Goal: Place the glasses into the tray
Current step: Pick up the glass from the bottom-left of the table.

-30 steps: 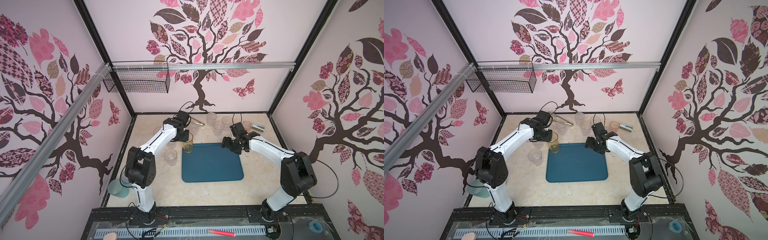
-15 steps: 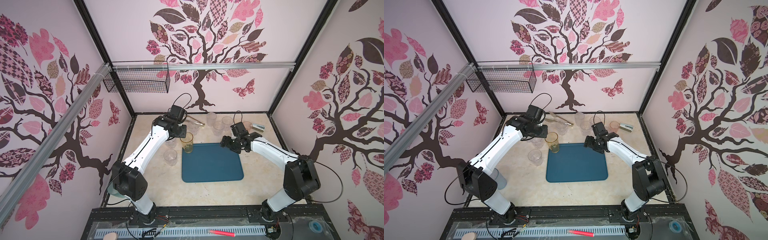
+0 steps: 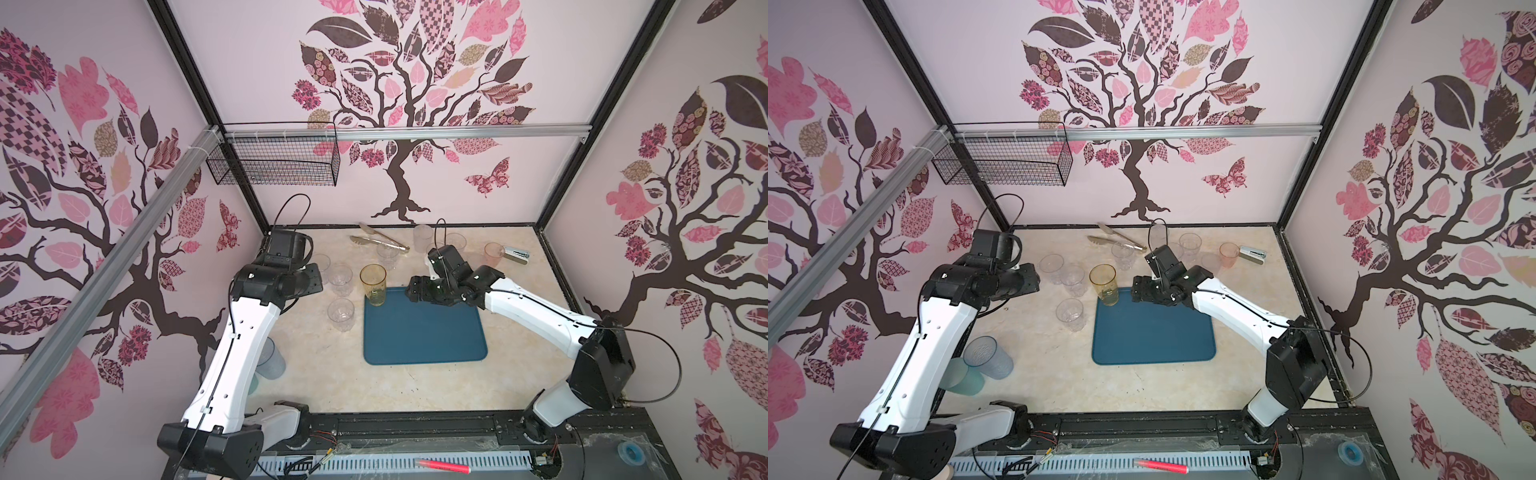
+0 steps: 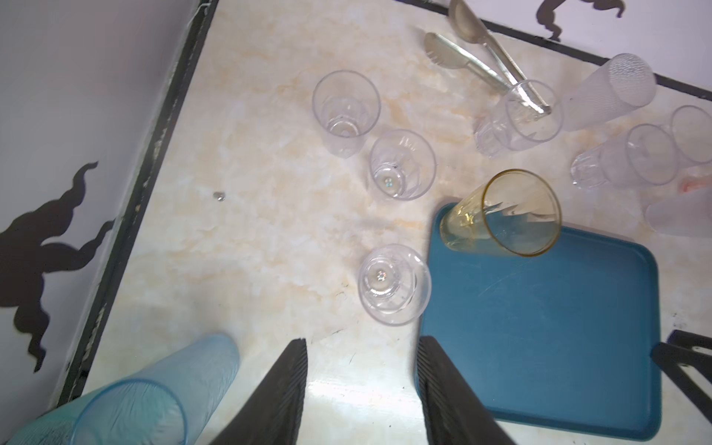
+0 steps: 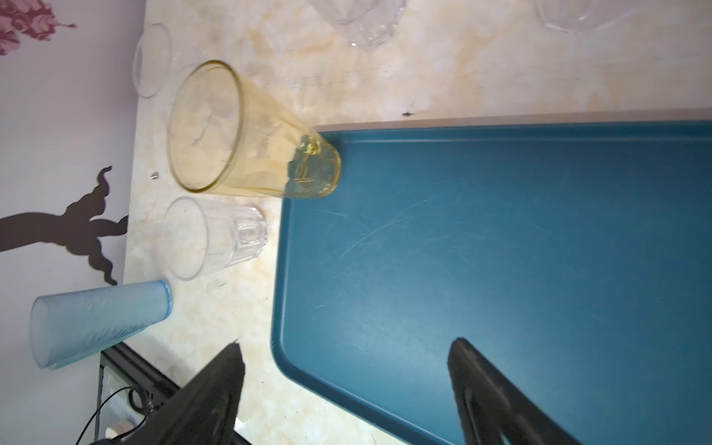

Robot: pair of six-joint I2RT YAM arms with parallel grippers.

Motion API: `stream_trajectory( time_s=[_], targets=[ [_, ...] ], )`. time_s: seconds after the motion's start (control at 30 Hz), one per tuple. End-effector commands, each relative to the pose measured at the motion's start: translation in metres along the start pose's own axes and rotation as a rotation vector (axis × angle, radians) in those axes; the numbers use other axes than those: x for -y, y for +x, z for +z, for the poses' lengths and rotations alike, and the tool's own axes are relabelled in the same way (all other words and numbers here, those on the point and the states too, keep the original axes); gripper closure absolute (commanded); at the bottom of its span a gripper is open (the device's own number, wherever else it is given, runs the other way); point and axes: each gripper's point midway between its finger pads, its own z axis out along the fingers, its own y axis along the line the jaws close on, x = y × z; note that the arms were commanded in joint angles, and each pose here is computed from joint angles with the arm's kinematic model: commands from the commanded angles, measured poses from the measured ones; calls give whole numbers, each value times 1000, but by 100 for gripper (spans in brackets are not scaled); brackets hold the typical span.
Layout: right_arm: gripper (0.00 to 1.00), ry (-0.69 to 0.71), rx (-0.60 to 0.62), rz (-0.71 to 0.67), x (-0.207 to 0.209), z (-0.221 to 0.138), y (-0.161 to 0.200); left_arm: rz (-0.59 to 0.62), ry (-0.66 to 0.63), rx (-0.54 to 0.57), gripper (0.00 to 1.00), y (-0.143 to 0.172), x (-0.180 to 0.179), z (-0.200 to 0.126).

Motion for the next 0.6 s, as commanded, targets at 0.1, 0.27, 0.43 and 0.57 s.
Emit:
stream_trajectory(
  time_s=[0.1, 0.27, 0.43, 0.57],
  targets=[
    [14, -13, 2, -74, -17, 0, -2, -210, -155, -91, 49, 45, -56, 0],
    [14, -22, 21, -78, -17, -2, -3, -302, -258, -109, 46, 53, -75, -12],
    [13, -32, 33, -78, -16, -4, -1, -363, -303, -155, 40, 69, -87, 7],
    [13, -19, 32, -91, -11, -5, 1, -462, -282, -198, 41, 78, -95, 24]
  ],
)
